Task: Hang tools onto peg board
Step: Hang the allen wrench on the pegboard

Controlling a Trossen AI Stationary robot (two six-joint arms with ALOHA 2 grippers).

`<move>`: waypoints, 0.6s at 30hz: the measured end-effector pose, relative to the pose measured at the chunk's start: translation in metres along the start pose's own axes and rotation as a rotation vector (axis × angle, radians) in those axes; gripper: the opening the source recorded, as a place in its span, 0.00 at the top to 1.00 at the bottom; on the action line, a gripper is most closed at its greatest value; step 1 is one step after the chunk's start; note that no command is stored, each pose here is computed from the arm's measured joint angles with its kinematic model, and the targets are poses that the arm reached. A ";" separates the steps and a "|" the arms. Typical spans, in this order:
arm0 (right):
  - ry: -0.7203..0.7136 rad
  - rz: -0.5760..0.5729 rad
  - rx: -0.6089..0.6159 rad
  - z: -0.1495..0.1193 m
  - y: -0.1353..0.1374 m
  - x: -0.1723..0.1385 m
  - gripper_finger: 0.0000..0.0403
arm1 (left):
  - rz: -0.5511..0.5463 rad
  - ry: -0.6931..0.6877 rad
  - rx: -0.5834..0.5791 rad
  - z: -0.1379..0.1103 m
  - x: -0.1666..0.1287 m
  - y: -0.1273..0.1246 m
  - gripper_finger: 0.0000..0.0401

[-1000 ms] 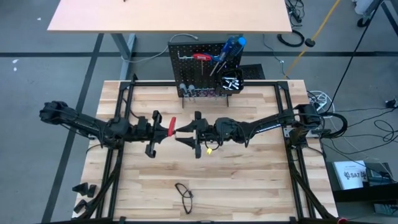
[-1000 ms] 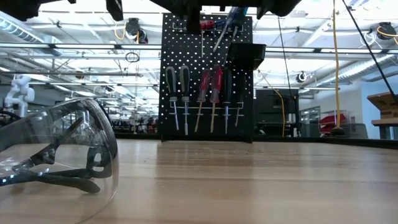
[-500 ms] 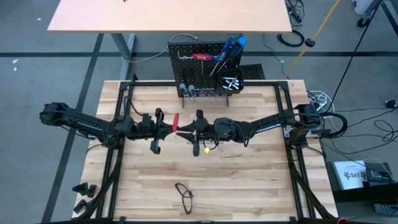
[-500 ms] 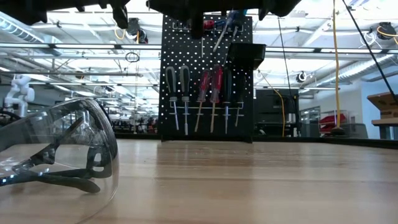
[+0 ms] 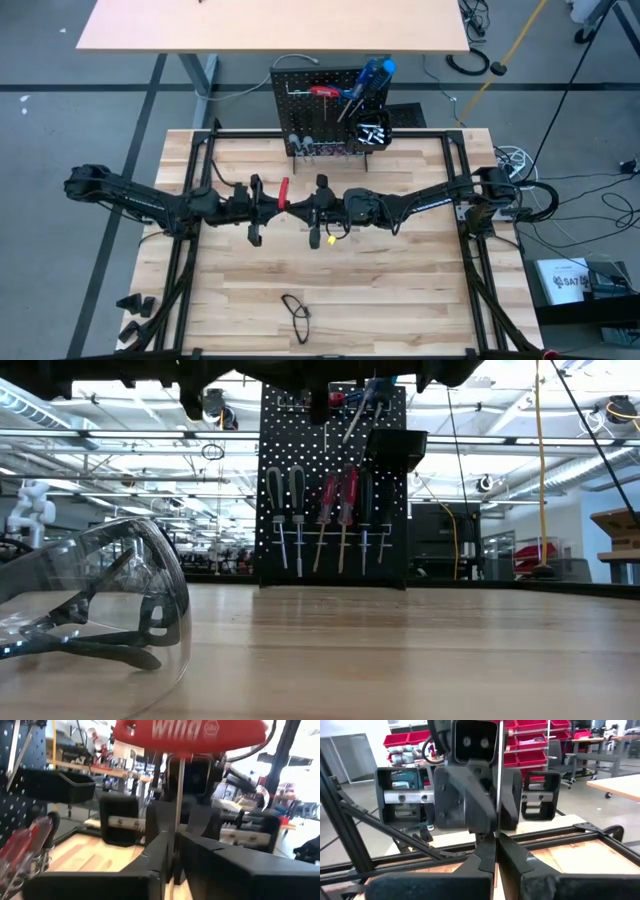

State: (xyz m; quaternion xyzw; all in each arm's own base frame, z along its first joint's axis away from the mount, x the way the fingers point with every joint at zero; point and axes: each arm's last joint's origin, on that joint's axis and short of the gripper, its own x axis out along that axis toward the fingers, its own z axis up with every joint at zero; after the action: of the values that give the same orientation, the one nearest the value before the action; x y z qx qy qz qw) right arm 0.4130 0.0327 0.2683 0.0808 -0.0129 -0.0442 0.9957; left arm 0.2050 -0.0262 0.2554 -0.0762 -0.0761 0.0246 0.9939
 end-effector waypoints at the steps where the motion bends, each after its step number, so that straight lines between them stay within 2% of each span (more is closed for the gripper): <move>1: 0.000 -0.009 0.000 0.000 0.000 0.000 1.00 | 0.004 0.011 0.003 -0.001 0.000 0.000 0.85; 4: 0.000 -0.017 -0.003 0.000 0.000 0.000 1.00 | 0.006 0.021 0.005 -0.002 0.000 0.000 0.76; 8: -0.017 -0.122 -0.015 0.000 -0.003 -0.001 1.00 | 0.008 0.007 0.031 0.003 -0.004 0.001 0.68; 14: -0.043 -0.269 -0.024 0.002 -0.006 -0.001 1.00 | 0.012 0.071 0.095 0.014 -0.027 0.004 0.66; 18: -0.087 -0.415 -0.042 0.005 -0.010 -0.003 1.00 | 0.034 0.139 0.111 0.016 -0.043 0.008 0.66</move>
State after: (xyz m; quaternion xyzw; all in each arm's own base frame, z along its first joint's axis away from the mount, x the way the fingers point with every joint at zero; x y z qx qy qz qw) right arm 0.4090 0.0226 0.2716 0.0591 -0.0380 -0.2521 0.9651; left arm 0.1596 -0.0184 0.2630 -0.0239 -0.0041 0.0401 0.9989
